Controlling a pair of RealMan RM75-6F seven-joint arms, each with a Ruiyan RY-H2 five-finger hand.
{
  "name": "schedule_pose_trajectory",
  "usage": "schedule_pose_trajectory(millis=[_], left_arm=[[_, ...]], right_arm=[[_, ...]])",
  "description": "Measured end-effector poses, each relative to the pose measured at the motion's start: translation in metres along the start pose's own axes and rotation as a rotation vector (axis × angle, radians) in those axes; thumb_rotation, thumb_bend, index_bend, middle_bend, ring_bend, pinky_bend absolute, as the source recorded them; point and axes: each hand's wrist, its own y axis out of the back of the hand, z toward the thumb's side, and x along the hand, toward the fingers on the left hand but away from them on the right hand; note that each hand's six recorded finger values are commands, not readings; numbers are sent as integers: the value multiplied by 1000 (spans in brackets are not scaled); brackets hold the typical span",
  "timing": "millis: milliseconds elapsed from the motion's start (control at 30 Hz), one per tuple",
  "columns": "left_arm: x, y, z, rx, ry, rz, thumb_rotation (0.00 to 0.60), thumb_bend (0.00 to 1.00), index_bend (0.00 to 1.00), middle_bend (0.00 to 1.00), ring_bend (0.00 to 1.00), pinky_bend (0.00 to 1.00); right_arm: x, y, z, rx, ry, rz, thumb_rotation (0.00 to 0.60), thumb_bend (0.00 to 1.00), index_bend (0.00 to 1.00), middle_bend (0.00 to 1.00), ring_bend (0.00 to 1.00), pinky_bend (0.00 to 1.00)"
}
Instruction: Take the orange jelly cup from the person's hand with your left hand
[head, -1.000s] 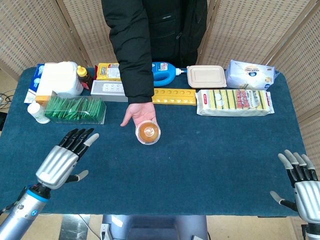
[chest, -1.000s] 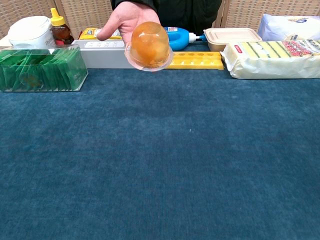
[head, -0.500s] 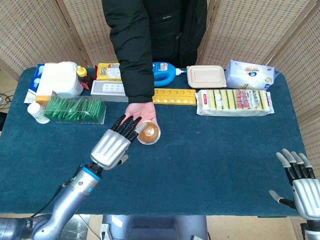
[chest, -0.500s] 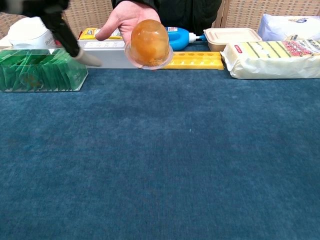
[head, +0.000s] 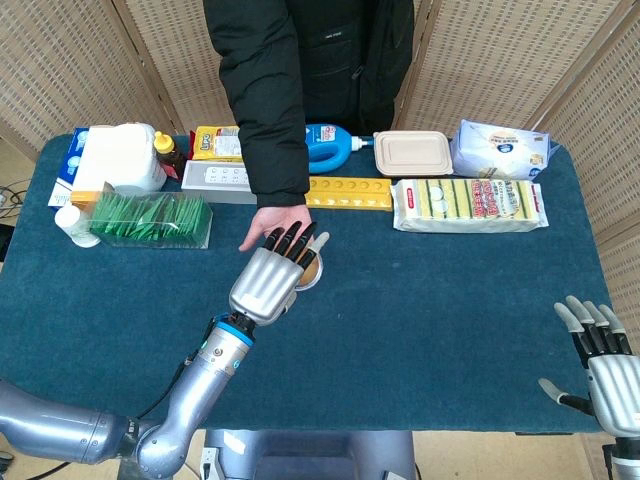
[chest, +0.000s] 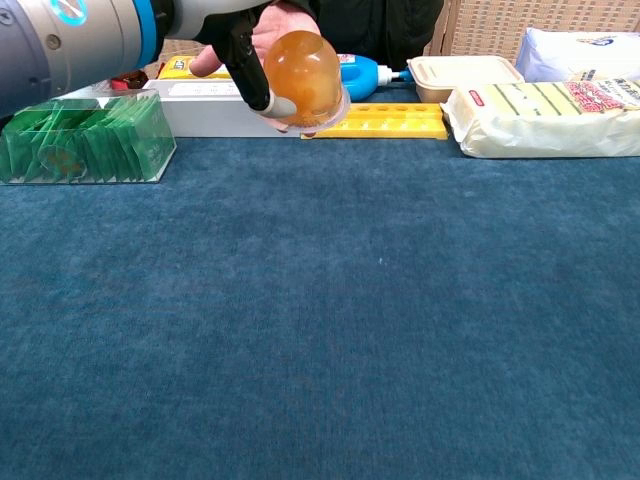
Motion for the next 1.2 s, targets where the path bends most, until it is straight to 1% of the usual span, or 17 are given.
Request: schedule_pose_trajectory(millis=[100, 200, 267, 333, 367, 400, 467, 533, 767, 933, 1100, 1200], left_arm=[[5, -2, -2, -13, 12, 2, 600, 241, 0, 15, 59, 255], [8, -6, -3, -25, 18, 3, 600, 241, 3, 91, 126, 339], [9, -8, -1, -35, 16, -1, 600, 240, 41, 152, 174, 397], [9, -10, 0, -48, 12, -5, 600, 240, 129, 234, 247, 472], [10, -11, 0, -56, 9, -6, 600, 240, 157, 262, 271, 493], [11, -12, 0, -59, 10, -6, 600, 240, 202, 310, 309, 521], [12, -15, -2, -53, 13, -2, 600, 240, 255, 364, 347, 541], [12, -16, -2, -51, 13, 4, 600, 241, 281, 394, 368, 552], [9, -13, -7, -50, 26, 24, 600, 256, 299, 415, 386, 563], [5, -10, -8, -69, 8, 44, 600, 297, 304, 423, 393, 570], [-5, -1, -9, -88, -16, 64, 600, 302, 304, 423, 393, 570], [-15, 9, -11, -101, -35, 79, 600, 301, 304, 423, 393, 570]], right_arm=[[-1, 1, -1, -6, -2, -4, 600, 31, 0, 0, 0, 0], [-1, 1, -2, -13, -3, -6, 600, 31, 0, 0, 0, 0], [-2, 1, -2, -14, -3, -6, 600, 30, 0, 0, 0, 0], [-2, 2, -3, -16, -3, -6, 600, 31, 0, 0, 0, 0], [-2, 2, -3, -16, -4, -6, 600, 31, 0, 0, 0, 0], [-2, 2, -3, -17, -5, -6, 600, 31, 0, 0, 0, 0], [-2, 2, -4, -19, -5, -6, 600, 31, 0, 0, 0, 0], [-2, 2, -4, -21, -5, -8, 600, 32, 0, 0, 0, 0], [-2, 3, -5, -24, -8, -8, 600, 32, 0, 0, 0, 0], [-2, 3, -5, -22, -7, -8, 600, 32, 0, 0, 0, 0], [-1, 3, -5, -22, -7, -9, 600, 32, 0, 0, 0, 0], [-1, 4, -6, -23, -9, -11, 600, 32, 0, 0, 0, 0]])
